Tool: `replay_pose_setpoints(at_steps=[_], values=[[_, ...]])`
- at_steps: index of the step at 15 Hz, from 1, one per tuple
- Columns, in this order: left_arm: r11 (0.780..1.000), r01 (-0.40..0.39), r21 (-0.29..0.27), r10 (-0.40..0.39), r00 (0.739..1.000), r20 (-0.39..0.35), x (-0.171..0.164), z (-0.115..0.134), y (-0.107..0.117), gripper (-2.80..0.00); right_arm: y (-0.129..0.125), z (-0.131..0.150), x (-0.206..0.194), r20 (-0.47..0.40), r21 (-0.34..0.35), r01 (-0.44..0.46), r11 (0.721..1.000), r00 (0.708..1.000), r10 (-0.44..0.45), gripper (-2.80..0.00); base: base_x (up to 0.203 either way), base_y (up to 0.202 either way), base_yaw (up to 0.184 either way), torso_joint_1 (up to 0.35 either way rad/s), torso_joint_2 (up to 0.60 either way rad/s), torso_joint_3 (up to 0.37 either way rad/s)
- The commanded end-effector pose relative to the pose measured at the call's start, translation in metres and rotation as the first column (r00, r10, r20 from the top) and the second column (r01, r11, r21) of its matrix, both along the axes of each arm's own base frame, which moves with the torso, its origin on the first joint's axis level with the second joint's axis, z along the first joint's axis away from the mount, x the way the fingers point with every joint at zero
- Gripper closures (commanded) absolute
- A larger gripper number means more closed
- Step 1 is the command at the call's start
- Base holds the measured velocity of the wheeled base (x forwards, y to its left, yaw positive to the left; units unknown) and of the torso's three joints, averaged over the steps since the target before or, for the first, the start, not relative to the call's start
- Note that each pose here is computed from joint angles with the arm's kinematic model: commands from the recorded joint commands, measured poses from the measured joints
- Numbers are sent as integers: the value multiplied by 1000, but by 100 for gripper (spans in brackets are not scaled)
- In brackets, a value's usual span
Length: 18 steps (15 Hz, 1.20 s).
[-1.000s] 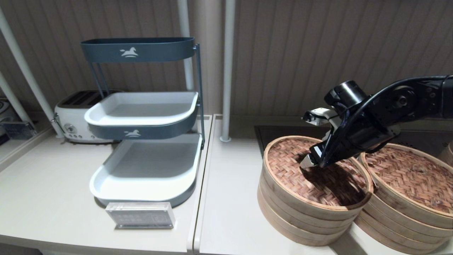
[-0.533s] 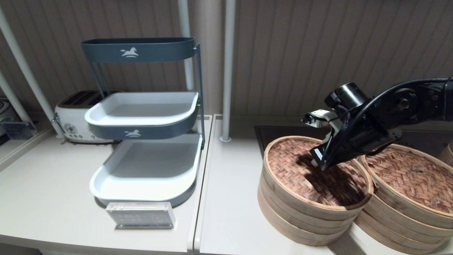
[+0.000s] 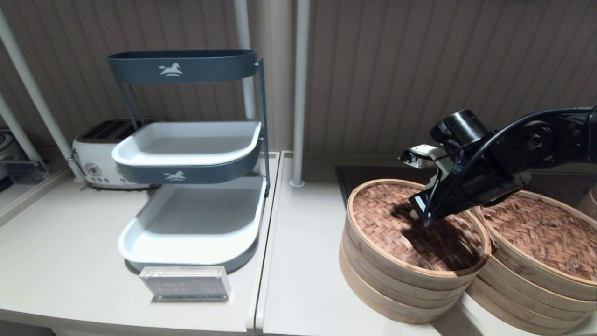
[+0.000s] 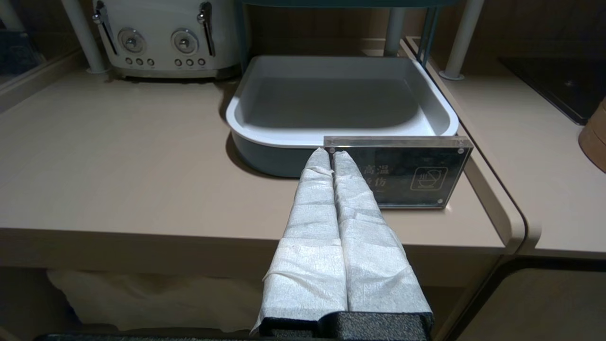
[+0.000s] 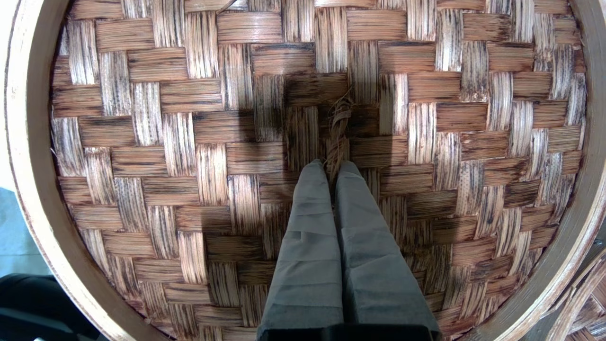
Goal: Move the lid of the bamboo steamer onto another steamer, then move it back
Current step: Pick up the steamer
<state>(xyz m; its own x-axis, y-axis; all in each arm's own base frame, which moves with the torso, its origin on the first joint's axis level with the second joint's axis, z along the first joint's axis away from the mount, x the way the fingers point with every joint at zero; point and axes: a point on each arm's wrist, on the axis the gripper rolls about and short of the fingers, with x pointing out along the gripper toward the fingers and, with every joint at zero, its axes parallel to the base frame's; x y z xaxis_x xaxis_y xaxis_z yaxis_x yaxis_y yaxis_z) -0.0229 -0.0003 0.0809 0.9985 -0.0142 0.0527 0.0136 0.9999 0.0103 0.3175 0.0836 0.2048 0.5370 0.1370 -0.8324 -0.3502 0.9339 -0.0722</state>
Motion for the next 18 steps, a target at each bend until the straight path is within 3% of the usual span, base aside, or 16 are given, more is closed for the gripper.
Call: replay_pose_setpoints(at_steps=[1,18], values=[[1000,1,0,-1,1000,-25,2,-8,0,0,-2,7,-1,28,6,4,1000,1000,-4,0,0,0,0,0,0,0],[1000,0,0,0,1000,-25,2,-8,0,0,-11,49,-23,163,29,12,1000,986,-16,0,0,0,0,0,0,0]])
